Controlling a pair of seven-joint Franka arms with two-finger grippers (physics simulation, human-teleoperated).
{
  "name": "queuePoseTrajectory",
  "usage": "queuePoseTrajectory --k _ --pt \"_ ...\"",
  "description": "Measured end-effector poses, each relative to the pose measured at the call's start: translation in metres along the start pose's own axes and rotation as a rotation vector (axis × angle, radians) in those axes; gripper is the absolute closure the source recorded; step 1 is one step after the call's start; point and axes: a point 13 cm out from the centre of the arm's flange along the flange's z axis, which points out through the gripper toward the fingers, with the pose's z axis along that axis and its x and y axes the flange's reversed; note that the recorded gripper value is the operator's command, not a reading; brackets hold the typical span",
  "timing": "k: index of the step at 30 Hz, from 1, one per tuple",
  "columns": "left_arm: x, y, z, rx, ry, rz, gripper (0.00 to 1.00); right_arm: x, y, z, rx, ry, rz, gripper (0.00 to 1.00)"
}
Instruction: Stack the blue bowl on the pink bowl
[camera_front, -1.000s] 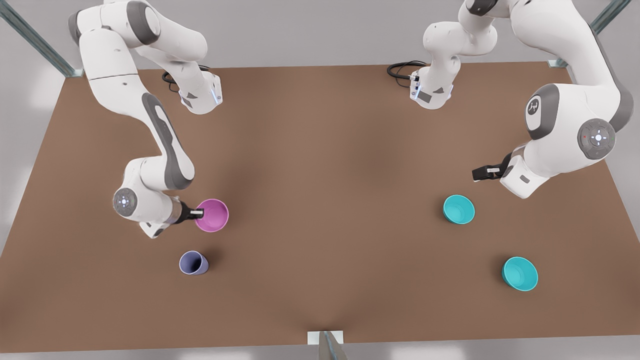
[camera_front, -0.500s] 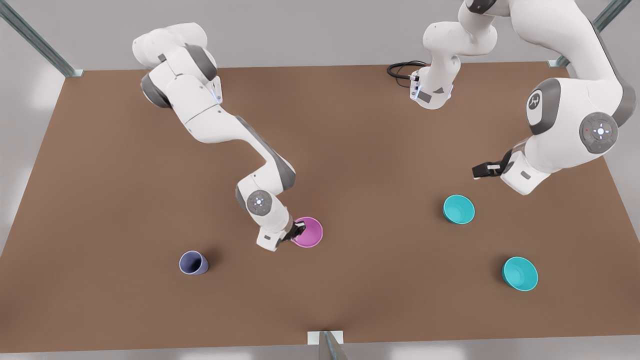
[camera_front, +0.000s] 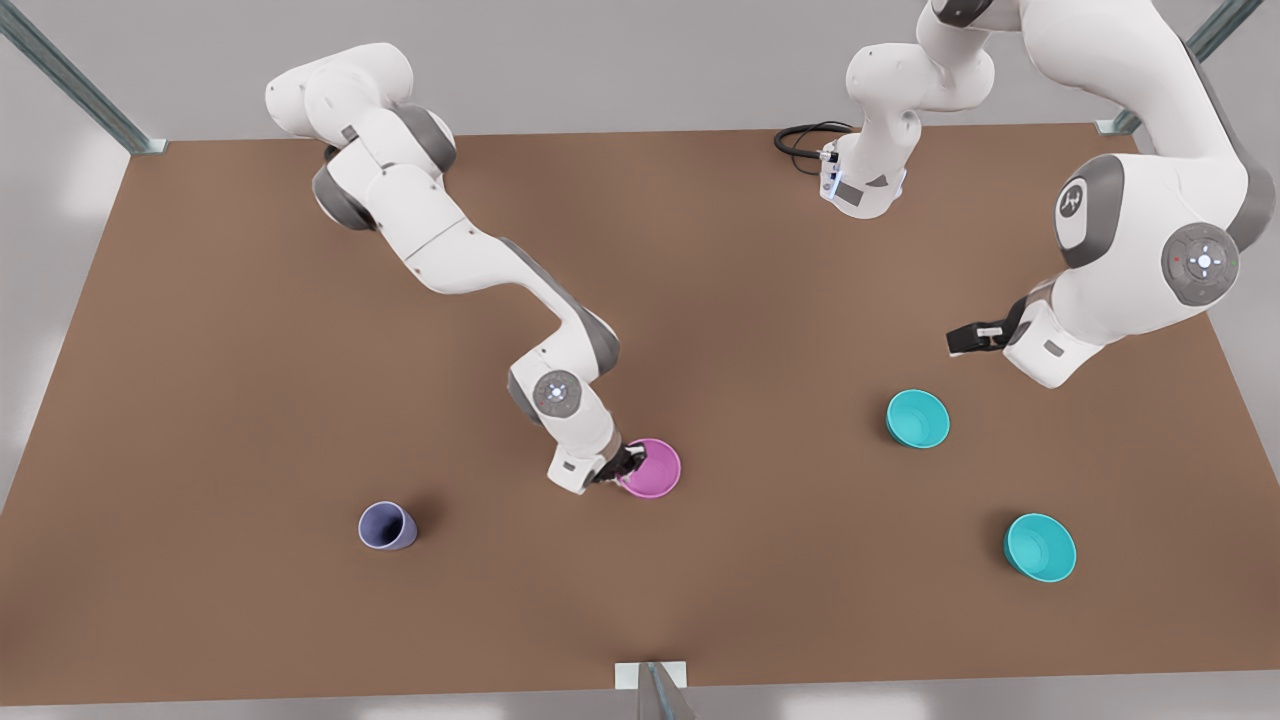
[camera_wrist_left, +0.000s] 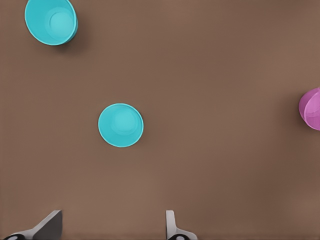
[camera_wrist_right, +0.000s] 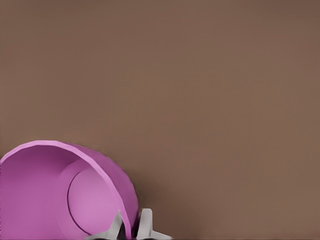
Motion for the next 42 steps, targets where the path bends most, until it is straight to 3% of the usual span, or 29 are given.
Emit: queuePoseTrajectory --k 1,7,10,13,16,18,25,36,37,38,42 --pt "-0.001 0.0 0.001 -0.001 0.002 -0.001 0.0 0.001 0.0 0.002 0.0 -0.001 0.007 0.0" --pt "-0.004 0.009 0.005 -0.019 0.006 -0.01 0.0 -0.02 -0.011 -0.02 -0.007 -0.048 0.063 0.0" --pt "-0.016 0.039 0.03 -0.009 0.054 -0.074 0.0 -0.061 -0.073 -0.096 -0.006 -0.088 0.186 0.0" --pt "-0.029 0.105 0.074 0.052 0.119 -0.194 0.0 -0.086 -0.269 -0.223 0.057 -0.05 0.43 0.0" --pt "-0.026 0.123 0.161 0.101 0.178 -0.235 0.0 -0.031 -0.465 -0.376 0.174 -0.004 0.62 0.0" --pt "-0.025 0.12 0.211 0.133 0.182 -0.233 0.0 0.022 -0.524 -0.455 0.246 0.04 0.663 0.0" --pt "-0.072 0.119 0.291 0.189 0.049 -0.2 0.0 0.163 -0.476 -0.548 0.322 0.234 0.577 0.0" --pt "-0.077 0.111 0.35 0.208 0.026 -0.125 0.0 0.18 -0.437 -0.558 0.286 0.319 0.399 0.0" --pt "-0.078 0.109 0.351 0.207 0.023 -0.114 0.05 0.178 -0.435 -0.559 0.283 0.323 0.384 0.0" --pt "-0.079 0.108 0.352 0.207 0.019 -0.106 0.18 0.175 -0.433 -0.558 0.28 0.328 0.369 0.0" --pt "-0.081 0.107 0.355 0.214 0.009 -0.088 0.31 0.168 -0.434 -0.557 0.275 0.347 0.33 0.0"
